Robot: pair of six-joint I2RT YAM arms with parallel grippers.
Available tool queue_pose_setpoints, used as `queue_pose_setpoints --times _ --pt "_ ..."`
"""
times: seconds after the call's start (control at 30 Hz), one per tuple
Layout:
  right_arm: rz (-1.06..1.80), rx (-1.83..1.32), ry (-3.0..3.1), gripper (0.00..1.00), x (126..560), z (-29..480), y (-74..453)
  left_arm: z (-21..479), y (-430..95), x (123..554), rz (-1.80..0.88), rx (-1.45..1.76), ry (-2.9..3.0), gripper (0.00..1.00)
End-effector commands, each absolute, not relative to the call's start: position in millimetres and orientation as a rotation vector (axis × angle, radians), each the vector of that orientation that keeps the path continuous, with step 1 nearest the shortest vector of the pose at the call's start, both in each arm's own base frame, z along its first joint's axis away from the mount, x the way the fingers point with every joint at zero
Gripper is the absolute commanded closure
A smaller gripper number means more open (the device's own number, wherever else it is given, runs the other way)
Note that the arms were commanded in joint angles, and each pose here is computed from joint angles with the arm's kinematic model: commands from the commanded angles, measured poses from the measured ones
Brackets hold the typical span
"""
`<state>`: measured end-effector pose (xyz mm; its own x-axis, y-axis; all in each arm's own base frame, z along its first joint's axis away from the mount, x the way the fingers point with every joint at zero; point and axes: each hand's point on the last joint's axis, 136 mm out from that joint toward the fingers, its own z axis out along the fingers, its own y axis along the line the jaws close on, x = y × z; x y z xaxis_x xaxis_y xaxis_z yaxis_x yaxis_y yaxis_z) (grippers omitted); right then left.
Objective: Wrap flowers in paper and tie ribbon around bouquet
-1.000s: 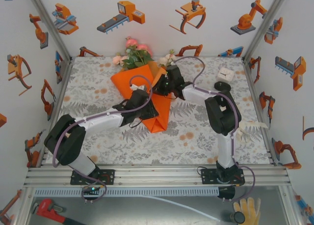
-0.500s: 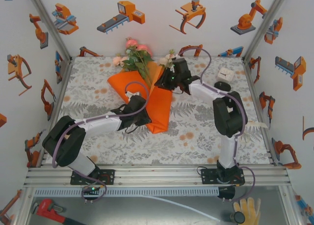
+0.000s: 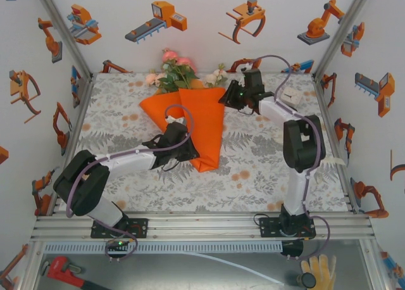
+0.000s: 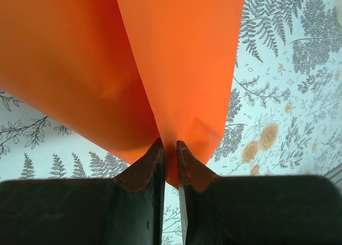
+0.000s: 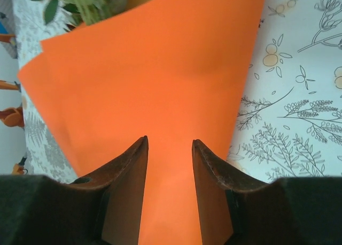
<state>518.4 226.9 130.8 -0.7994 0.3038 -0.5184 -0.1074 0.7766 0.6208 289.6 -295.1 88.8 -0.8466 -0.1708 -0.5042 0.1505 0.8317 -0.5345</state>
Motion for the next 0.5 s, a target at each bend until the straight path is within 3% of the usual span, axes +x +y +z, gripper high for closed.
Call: queue_pose_setpoints --times 0.0,0.17,0.47 --pt "0.93 0.081 2.415 0.6 512.6 109.8 246.2 90.5 -296.9 286.5 -0.798 0.022 2.452 0.78" --pt "0.983 0.043 2.454 0.61 510.7 90.0 267.3 90.2 -297.7 285.7 -0.798 0.038 2.451 0.74" --pt "0.876 0.043 2.492 0.61 510.3 64.3 263.9 123.6 -274.4 292.8 -0.658 0.053 2.366 0.56"
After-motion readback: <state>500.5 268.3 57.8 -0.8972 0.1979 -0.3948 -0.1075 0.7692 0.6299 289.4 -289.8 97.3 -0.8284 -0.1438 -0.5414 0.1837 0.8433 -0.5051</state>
